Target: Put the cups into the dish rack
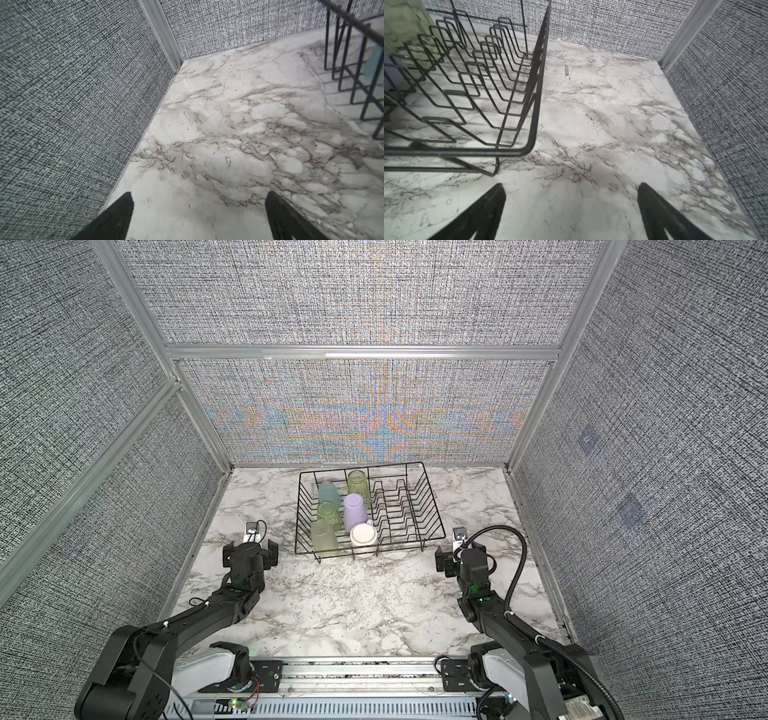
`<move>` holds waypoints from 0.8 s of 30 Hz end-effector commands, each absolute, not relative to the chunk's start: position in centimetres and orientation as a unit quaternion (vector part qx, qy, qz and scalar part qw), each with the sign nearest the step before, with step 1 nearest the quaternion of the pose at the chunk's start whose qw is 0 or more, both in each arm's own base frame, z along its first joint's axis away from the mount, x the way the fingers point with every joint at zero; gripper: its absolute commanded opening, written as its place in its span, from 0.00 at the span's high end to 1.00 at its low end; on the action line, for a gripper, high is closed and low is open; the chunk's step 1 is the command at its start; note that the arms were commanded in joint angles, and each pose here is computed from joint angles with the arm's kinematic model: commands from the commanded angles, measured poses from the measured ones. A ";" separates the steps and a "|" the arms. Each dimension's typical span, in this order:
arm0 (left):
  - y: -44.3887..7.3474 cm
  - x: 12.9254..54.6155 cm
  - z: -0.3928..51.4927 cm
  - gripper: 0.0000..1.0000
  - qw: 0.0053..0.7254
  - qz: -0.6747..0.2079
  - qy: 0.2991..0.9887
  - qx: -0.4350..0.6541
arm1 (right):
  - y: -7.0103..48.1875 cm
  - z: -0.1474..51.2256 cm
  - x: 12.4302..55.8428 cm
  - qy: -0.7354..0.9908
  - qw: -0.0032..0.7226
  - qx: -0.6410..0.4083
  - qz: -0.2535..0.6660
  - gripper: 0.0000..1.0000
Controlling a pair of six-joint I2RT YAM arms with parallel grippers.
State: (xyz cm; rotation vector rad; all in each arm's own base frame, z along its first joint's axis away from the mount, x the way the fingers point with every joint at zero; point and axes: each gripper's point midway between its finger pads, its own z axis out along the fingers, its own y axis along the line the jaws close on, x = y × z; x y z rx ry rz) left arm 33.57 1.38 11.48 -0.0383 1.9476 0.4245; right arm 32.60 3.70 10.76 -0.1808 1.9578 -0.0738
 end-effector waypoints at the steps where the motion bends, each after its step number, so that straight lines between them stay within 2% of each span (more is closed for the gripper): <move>1: 0.1 35.6 13.7 0.01 0.607 0.099 0.788 -0.029 | 5.7 12.3 33.6 0.796 0.593 -0.115 0.032 0.01; 5: -0.3 37.1 12.7 0.01 0.604 0.089 0.792 0.003 | 4.7 12.6 34.8 0.782 0.614 -0.096 0.039 0.01; 8: 0.3 37.4 12.0 0.01 0.619 0.089 0.780 -0.011 | 3.7 12.0 35.8 0.787 0.610 -0.085 0.031 0.01; 11: 0.5 37.4 11.6 0.01 0.601 0.080 0.795 -0.012 | 2.3 10.0 36.5 0.788 0.613 -0.053 0.030 0.01; 13: 1.6 37.5 10.8 0.01 0.597 0.074 0.798 -0.039 | 2.2 10.4 37.0 0.769 0.636 -0.049 0.035 0.01; 15: 2.4 38.7 10.4 0.01 0.605 0.079 0.791 -0.055 | 1.2 9.9 37.1 0.796 0.604 -0.026 0.014 0.01; 18: 2.5 38.5 9.8 0.01 0.565 0.068 0.820 -0.054 | 0.4 9.4 38.4 0.803 0.596 -0.003 0.002 0.01; 21: 2.6 38.7 10.1 0.01 0.589 0.069 0.803 -0.056 | 0.7 8.9 39.6 0.837 0.547 -0.010 0.001 0.01; 24: 2.5 38.6 9.9 0.01 0.570 0.068 0.817 -0.054 | 1.3 8.9 39.6 0.824 0.566 -0.024 0.002 0.01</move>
